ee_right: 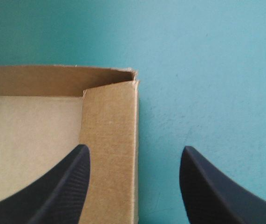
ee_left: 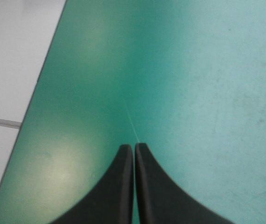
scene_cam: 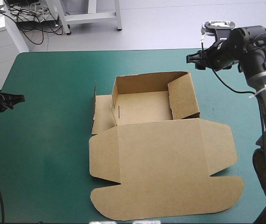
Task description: Fold the box
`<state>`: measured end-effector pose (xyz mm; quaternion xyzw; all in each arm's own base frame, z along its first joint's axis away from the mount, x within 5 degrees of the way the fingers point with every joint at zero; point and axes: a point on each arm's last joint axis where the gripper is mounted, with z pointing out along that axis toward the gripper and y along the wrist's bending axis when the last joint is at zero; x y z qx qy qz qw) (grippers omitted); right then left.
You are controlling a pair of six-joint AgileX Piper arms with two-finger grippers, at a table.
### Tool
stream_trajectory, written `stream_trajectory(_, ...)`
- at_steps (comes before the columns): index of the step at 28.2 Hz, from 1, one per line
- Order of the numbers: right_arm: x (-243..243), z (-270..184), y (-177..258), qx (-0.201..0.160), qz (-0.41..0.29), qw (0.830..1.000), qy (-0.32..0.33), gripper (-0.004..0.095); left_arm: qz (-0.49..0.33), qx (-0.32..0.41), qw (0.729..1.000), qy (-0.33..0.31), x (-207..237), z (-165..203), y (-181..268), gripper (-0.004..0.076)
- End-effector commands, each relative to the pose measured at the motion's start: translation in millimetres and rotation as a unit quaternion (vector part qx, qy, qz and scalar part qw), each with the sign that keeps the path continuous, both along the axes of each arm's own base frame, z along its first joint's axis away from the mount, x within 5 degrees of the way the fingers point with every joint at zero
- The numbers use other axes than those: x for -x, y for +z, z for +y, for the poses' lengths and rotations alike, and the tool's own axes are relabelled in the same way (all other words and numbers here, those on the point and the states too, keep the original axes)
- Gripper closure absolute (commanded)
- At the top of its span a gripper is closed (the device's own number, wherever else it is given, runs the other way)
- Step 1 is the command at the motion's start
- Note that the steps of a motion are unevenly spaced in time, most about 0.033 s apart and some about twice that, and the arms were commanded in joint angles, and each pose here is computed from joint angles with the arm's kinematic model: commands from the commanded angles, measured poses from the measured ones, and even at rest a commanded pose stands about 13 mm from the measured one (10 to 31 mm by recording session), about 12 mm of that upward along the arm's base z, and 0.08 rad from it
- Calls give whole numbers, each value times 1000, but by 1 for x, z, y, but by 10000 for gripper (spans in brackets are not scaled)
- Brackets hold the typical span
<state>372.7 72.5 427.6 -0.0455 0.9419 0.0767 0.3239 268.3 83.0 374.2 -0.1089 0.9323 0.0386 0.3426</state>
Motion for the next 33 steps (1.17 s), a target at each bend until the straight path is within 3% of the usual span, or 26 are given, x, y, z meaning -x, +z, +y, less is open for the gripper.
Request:
stream_trajectory(1,3,3,-7,-29,24,999,8,373,-35,17,999,-20,5,-5,16,723)
stream_trajectory(15,-51,18,-110,-37,160,986,14,374,5,31,999,-41,10,-10,10,723)
stream_trajectory(24,-59,20,-133,-33,186,982,12,375,37,32,998,-46,11,-9,-12,734)
stream_trajectory(27,-59,20,-133,-33,186,982,12,512,45,36,997,-46,12,-10,-18,734)
stream_trajectory(30,-59,20,-133,-31,185,982,16,898,52,37,997,-48,12,-10,-23,734)
stream_trajectory(33,-59,20,-133,-28,184,982,21,917,55,42,996,-50,10,-11,-25,734)
